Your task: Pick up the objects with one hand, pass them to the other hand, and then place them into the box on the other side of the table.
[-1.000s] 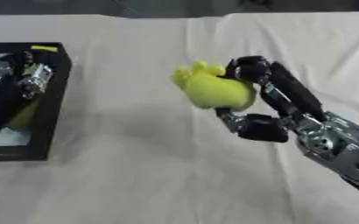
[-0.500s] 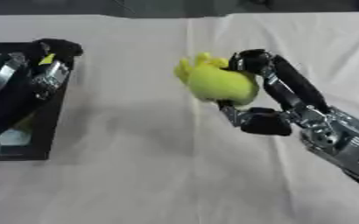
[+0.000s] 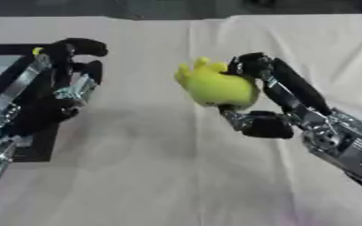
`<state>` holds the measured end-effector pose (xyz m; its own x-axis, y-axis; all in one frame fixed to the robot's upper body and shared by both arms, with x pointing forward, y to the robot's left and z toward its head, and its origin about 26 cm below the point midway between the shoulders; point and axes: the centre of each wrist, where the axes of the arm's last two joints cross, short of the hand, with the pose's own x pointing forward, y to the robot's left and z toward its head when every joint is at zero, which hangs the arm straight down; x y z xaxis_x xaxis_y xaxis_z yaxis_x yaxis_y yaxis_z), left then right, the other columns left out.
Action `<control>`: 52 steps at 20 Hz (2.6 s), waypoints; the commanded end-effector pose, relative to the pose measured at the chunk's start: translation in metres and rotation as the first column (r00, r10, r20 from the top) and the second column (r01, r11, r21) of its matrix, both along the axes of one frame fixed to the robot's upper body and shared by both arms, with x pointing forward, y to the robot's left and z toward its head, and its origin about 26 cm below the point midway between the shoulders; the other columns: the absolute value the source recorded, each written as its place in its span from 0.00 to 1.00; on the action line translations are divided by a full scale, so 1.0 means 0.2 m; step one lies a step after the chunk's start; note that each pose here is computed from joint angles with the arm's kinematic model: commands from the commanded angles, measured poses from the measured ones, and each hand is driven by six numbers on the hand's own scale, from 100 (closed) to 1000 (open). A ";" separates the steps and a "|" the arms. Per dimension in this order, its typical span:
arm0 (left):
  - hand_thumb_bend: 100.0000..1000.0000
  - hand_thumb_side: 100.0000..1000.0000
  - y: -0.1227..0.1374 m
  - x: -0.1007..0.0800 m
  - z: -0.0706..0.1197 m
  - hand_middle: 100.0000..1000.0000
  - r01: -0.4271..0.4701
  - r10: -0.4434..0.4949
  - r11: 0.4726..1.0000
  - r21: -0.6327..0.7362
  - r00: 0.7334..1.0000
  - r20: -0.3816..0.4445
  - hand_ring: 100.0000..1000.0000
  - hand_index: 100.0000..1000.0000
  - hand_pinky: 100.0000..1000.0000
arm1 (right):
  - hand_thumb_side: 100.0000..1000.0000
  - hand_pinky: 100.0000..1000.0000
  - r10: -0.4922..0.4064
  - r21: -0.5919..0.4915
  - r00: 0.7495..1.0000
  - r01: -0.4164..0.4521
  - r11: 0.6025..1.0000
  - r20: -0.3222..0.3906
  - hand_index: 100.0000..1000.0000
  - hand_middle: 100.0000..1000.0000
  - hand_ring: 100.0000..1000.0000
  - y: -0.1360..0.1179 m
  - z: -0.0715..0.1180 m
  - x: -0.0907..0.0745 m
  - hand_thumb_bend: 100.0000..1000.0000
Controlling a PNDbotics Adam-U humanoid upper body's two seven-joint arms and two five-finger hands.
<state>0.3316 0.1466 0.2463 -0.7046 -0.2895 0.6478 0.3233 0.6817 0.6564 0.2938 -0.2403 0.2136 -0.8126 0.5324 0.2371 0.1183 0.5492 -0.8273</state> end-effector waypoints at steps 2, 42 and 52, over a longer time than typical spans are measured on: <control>0.00 0.38 -0.03 -0.02 0.05 0.81 0.094 -0.097 0.995 0.044 0.991 0.087 1.00 0.79 0.89 | 0.00 0.54 0.003 -0.033 1.000 -0.003 0.999 -0.008 0.47 0.33 0.37 -0.02 0.06 0.00 0.00; 0.24 0.23 -0.37 -0.05 -0.06 0.79 0.205 -0.268 0.955 0.215 0.908 0.322 1.00 0.84 0.86 | 0.00 0.52 0.113 -0.106 0.982 -0.130 0.986 -0.153 0.46 0.33 0.35 0.06 -0.06 -0.03 0.00; 0.25 0.26 -0.41 -0.06 -0.09 0.79 0.181 -0.261 0.947 0.265 0.914 0.309 1.00 0.83 0.85 | 0.00 0.50 0.124 -0.093 0.984 -0.137 0.986 -0.131 0.46 0.32 0.34 0.06 -0.05 -0.02 0.00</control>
